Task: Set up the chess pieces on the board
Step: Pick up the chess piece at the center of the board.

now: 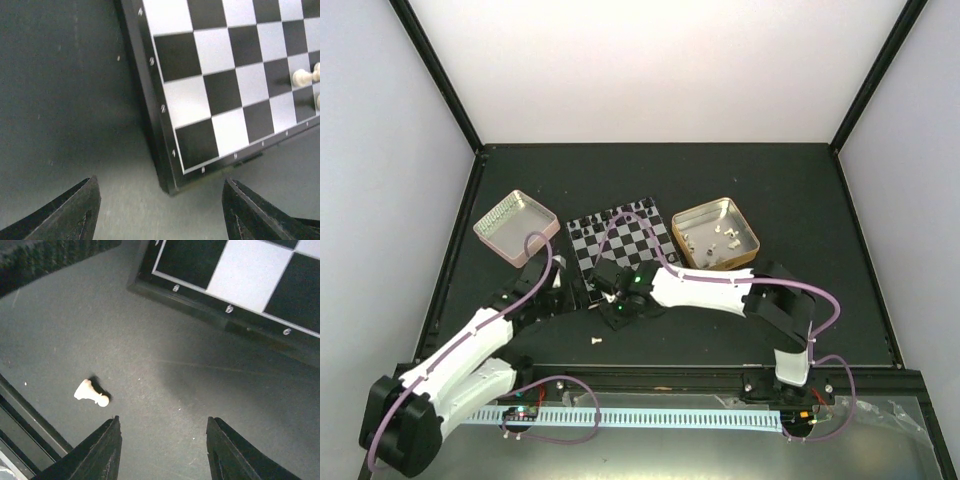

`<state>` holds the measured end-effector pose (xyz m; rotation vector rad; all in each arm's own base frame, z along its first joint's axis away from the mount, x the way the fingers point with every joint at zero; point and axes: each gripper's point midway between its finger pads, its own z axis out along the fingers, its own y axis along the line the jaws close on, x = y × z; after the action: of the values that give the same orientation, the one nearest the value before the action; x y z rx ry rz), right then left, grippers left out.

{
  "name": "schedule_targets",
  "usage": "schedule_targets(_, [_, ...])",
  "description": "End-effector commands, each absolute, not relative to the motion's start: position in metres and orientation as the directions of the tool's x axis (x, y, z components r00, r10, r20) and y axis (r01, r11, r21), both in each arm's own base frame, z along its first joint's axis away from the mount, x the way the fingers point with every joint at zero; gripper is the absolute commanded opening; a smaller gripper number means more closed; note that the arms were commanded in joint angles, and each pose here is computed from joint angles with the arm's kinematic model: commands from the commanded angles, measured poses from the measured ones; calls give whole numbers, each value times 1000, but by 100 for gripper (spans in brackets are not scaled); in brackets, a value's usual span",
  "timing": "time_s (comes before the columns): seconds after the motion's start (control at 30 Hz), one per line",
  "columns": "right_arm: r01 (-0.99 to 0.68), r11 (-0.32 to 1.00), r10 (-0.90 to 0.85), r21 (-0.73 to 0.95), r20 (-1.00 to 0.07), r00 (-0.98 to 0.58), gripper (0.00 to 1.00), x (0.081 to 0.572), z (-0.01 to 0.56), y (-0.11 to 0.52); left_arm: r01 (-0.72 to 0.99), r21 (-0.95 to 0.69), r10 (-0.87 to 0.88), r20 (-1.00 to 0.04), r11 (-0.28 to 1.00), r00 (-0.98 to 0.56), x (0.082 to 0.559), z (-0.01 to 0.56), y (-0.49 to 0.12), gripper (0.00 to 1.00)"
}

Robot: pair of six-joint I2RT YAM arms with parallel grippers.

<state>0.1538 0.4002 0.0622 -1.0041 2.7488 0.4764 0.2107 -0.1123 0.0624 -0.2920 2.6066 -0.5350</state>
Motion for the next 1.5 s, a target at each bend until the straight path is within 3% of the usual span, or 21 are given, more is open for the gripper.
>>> schedule_targets(0.0, [-791,595,-706,146,-376,-600,47,136,67,419,-205,-421,-350,-304,884,-886,183,59,-102,67])
schedule_targets(0.3, [-892,438,-801,113,-403,-444,43,104,45,441,-379,-428,-571,-603,821,-556,209,131,-37,68])
schedule_targets(0.53, [-929,363,-857,66,-368,-361,44,98,25,436,-435,-421,-591,-696,796,-408,208,177,-6,71])
schedule_targets(1.13, [-843,537,-817,-44,-277,-506,49,112,14,390,-371,-430,-564,-701,823,-437,225,182,-20,75])
schedule_targets(1.47, [-783,618,-765,-65,-277,-581,50,114,21,366,-347,-436,-556,-700,830,-449,226,181,-25,76])
